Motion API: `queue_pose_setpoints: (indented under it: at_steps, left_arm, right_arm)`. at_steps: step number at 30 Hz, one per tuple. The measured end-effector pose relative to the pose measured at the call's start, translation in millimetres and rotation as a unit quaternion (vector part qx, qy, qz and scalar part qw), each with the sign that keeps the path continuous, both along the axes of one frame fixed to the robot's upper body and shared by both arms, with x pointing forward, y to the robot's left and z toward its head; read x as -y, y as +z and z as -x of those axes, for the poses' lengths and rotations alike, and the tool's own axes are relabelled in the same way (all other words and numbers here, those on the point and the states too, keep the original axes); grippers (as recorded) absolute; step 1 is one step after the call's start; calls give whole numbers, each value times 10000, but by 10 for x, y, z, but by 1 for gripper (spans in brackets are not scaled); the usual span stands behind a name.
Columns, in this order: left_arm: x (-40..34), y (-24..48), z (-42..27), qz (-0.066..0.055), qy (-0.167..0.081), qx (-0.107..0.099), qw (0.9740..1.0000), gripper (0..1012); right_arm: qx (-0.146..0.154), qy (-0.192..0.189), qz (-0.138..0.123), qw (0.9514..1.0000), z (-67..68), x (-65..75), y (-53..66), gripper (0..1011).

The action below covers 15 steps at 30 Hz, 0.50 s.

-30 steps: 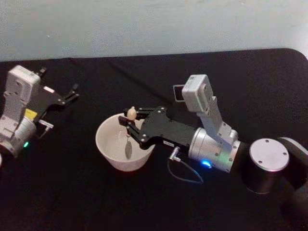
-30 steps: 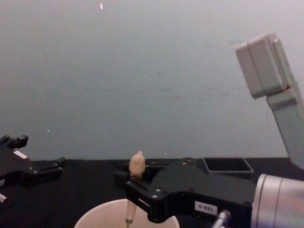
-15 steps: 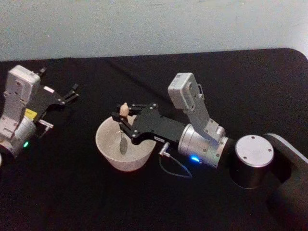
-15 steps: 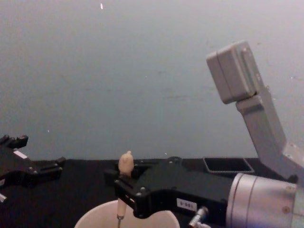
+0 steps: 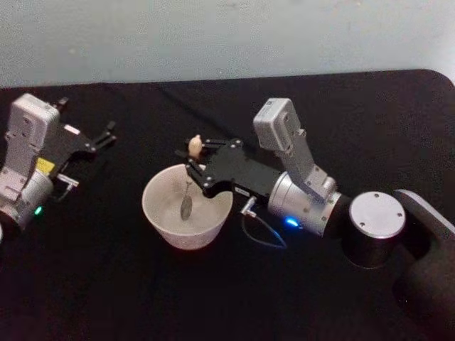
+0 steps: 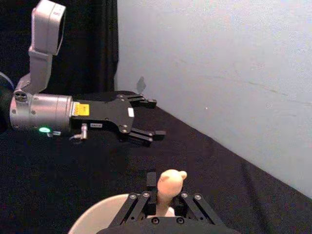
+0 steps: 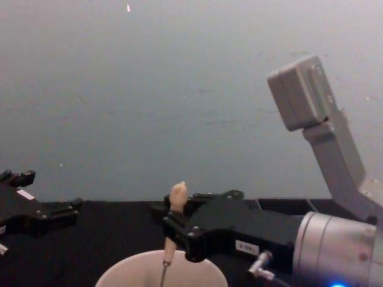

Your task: Pick up the stirring spoon with one hand, stir inside the cup, then place it back in its original position.

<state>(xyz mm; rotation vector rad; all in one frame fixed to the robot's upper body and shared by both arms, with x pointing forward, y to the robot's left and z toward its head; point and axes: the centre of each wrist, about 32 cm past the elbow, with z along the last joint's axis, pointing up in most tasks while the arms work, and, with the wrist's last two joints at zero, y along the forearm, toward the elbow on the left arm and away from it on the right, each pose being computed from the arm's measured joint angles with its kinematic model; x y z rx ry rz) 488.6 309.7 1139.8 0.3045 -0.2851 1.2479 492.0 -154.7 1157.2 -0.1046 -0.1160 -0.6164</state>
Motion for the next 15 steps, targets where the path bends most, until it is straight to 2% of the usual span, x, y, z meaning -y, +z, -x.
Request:
queue_pose_setpoints:
  at_steps: [15]
  left_arm:
    - [0,0,0,0,0,0,10000,1001]
  right_arm:
    - [61,-144,4,9999,61,168,20,173]
